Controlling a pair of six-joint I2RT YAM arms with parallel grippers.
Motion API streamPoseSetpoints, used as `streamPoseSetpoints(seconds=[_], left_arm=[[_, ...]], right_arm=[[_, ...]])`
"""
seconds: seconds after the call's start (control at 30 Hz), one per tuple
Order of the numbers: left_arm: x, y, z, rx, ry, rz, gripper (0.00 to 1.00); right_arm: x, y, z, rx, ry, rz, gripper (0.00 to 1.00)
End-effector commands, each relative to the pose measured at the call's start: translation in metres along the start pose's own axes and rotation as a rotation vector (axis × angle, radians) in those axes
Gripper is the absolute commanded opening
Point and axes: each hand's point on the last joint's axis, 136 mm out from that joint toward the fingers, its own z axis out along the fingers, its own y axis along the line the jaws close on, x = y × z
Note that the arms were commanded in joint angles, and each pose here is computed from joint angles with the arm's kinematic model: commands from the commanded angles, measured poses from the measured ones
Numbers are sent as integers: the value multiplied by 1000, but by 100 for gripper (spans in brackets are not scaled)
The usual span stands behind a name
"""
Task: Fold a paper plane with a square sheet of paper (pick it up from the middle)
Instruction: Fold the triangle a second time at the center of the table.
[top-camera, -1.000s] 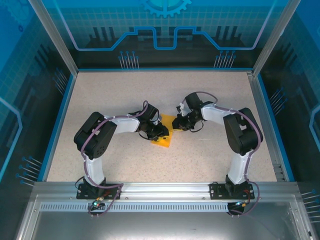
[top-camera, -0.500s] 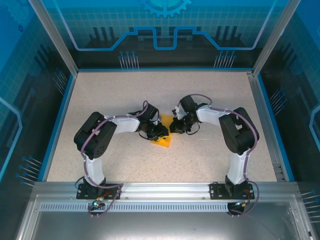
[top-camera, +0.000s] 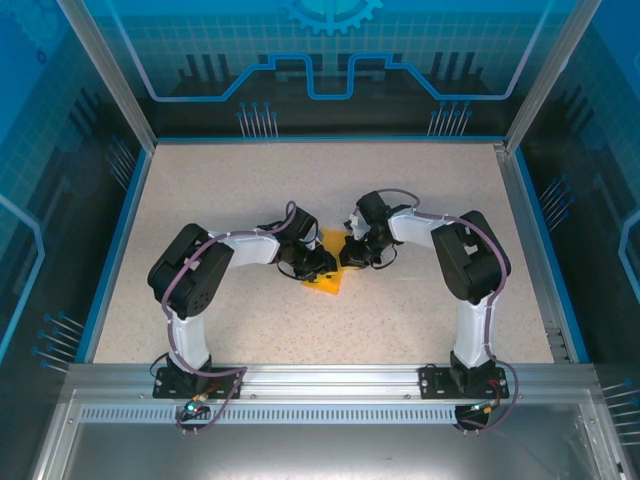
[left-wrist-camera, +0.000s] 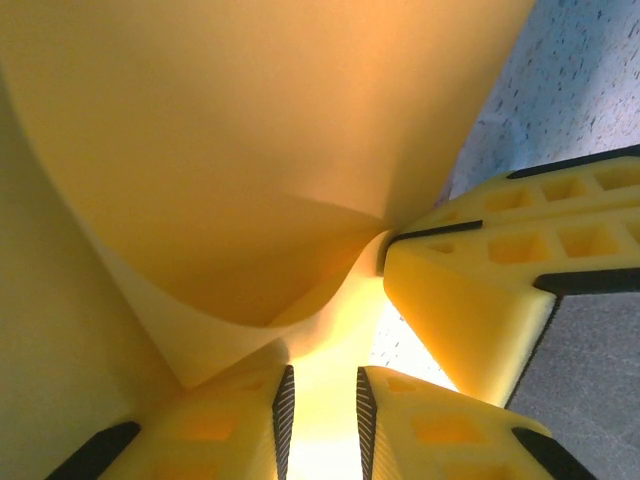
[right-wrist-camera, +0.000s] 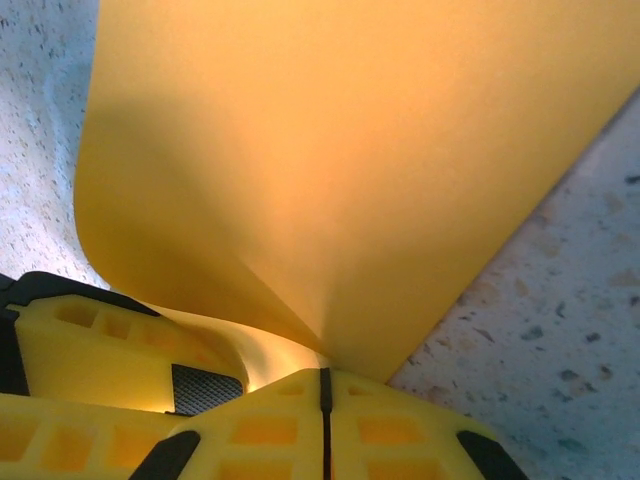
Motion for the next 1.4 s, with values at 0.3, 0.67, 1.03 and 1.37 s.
streamPoseSetpoints(seconds=[0.3, 0.67, 1.03, 1.37], left_arm=[[-19, -21, -19, -2, -116, 98, 22], [-15, 18, -2, -141, -65, 35, 22], [-30, 39, -27, -246, -143, 37, 21], [-53, -10, -57, -134, -245, 163, 22]], right_arm=[[14, -32, 13, 158, 64, 45, 6], [19, -42, 16, 218, 84, 54, 6], [26, -65, 16, 326, 105, 65, 5], [28, -66, 16, 329, 108, 61, 5]])
